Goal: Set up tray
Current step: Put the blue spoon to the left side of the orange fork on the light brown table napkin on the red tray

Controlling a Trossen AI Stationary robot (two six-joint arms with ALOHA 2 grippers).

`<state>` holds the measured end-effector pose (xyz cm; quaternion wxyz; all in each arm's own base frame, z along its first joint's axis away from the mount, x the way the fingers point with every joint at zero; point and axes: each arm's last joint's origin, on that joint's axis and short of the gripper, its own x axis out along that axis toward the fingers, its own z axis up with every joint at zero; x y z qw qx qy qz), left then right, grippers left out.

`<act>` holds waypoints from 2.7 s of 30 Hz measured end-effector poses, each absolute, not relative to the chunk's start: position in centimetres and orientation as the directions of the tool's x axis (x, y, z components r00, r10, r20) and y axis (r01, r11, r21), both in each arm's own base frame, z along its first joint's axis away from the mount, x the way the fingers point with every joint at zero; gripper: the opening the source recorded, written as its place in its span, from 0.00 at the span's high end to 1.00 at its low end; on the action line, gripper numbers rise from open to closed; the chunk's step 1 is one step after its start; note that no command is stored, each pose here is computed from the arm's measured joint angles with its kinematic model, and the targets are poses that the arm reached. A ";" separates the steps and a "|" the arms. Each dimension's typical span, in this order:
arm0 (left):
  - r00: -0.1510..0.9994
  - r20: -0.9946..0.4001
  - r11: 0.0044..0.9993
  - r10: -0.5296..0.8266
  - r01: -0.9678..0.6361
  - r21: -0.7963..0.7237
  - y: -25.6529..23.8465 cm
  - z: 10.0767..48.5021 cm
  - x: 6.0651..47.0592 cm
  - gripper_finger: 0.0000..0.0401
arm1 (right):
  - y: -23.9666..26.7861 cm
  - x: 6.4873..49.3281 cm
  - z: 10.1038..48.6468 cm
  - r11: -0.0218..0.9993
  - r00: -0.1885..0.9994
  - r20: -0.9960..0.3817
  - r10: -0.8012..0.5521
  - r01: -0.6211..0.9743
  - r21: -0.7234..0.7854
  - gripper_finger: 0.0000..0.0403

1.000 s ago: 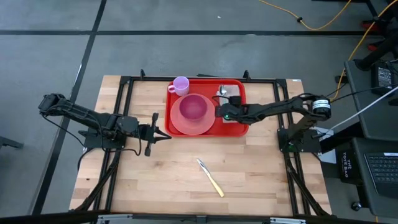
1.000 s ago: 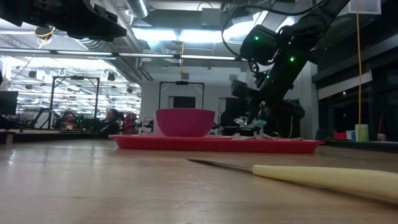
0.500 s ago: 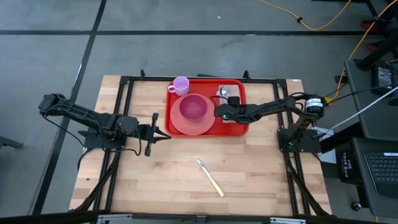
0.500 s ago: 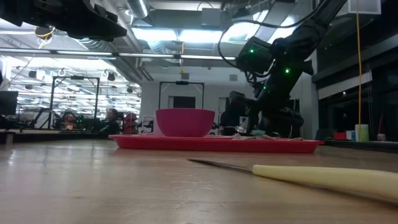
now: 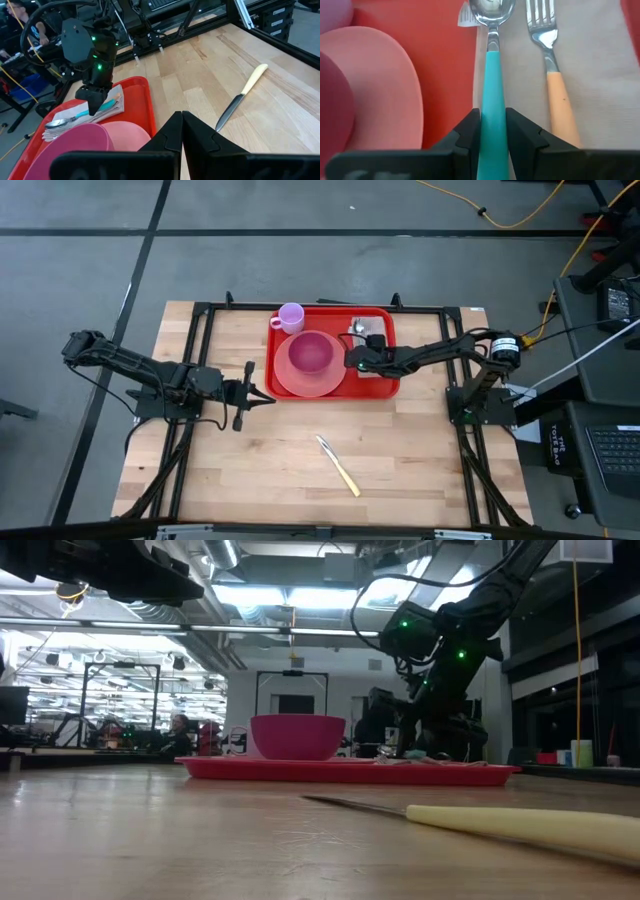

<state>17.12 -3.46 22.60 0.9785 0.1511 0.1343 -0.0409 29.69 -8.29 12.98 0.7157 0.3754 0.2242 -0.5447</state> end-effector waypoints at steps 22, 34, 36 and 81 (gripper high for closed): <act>0.961 -0.275 0.951 -0.039 0.120 0.284 -3.5 22.6 17.1 0.99 | -8.6 29.8 11.6 0.096 0.283 -0.752 -0.595 0.954 0.283 0.79; 0.961 -0.275 0.952 -0.039 0.119 0.281 -3.5 22.6 17.1 0.99 | -8.6 29.8 11.6 0.095 0.280 -0.750 -0.600 0.955 0.281 0.76; 0.961 -0.275 0.952 -0.039 0.120 0.281 -3.5 22.6 17.1 0.99 | -8.6 29.8 11.6 0.096 0.280 -0.749 -0.600 0.955 0.280 0.76; 0.961 -0.275 0.970 -0.039 0.103 0.219 -3.5 22.6 17.1 0.99 | -8.6 30.0 11.7 0.120 0.307 -0.751 -0.585 0.948 0.295 0.55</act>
